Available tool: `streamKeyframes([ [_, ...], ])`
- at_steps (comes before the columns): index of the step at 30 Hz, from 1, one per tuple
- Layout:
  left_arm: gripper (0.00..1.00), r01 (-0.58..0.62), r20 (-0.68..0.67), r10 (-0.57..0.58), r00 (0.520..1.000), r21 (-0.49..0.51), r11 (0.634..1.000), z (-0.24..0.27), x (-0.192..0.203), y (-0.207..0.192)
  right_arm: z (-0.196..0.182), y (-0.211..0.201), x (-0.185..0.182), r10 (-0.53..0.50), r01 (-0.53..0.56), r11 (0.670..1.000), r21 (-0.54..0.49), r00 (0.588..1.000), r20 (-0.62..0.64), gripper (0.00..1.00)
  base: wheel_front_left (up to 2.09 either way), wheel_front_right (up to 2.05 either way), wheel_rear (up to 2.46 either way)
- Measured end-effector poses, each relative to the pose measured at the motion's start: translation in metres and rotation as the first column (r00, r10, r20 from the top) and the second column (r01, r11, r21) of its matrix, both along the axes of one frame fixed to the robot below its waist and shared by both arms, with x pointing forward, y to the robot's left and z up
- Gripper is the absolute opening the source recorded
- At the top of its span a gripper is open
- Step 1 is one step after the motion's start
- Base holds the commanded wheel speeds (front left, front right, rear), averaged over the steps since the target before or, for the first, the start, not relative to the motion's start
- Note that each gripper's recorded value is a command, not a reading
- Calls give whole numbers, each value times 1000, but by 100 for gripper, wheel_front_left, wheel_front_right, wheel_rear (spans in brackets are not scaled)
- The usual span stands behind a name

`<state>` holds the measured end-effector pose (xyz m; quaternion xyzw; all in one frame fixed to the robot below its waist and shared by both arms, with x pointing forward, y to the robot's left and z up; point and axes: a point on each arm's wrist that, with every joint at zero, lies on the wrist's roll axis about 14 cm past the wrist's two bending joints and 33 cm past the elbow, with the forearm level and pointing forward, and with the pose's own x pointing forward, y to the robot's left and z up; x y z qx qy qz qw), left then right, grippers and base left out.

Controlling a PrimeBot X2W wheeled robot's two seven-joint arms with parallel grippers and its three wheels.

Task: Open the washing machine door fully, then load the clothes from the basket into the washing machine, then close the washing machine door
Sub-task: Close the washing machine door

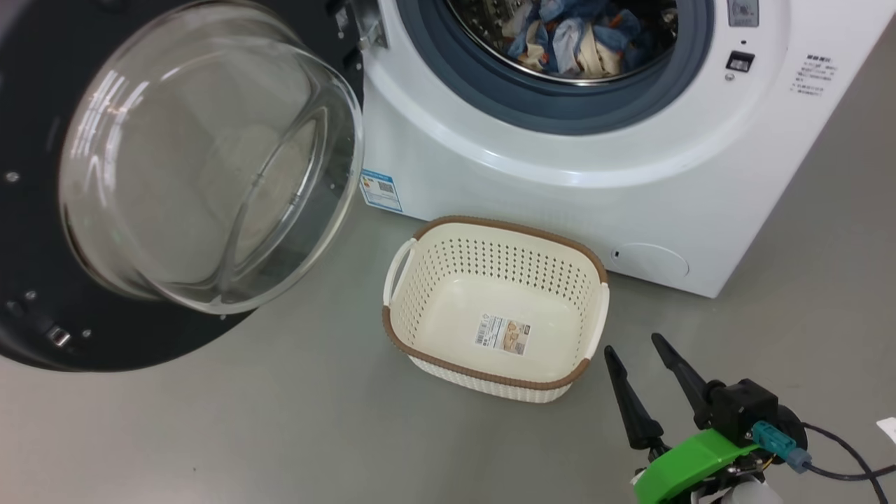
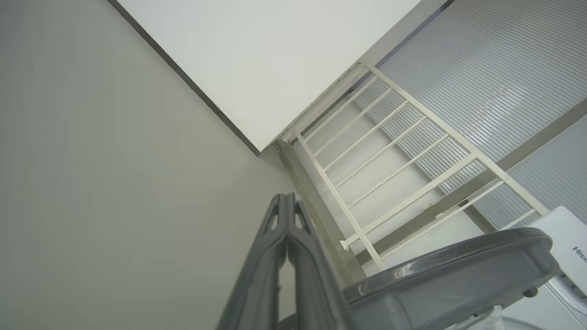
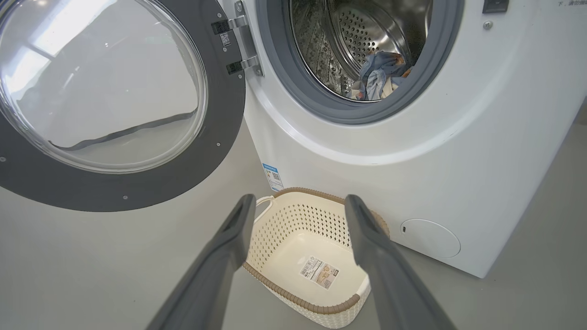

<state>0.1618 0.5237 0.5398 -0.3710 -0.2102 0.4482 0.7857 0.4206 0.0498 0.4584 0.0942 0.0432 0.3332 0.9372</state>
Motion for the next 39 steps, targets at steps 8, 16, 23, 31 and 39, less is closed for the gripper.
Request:
streamKeyframes([
  [8,0,116,175,-82,981,-191,975,-3,38,7,-7,-9,12,-29,29,1000,-2,1000,-7,100,0,0,0],
  [16,0,231,288,-139,947,-317,920,-9,64,8,-10,-16,20,-52,52,999,-13,999,-3,100,0,0,0],
  [23,0,297,329,-179,927,-355,886,-11,89,5,-13,-26,22,-76,76,997,-18,997,-8,100,0,0,0],
  [31,0,394,377,-246,893,-393,831,-16,113,-8,-13,-37,22,-104,103,994,-24,995,-9,100,0,0,0],
  [39,0,536,408,-380,831,-399,744,-13,124,-29,-10,-42,22,-117,117,993,-16,993,-7,100,0,0,0],
])
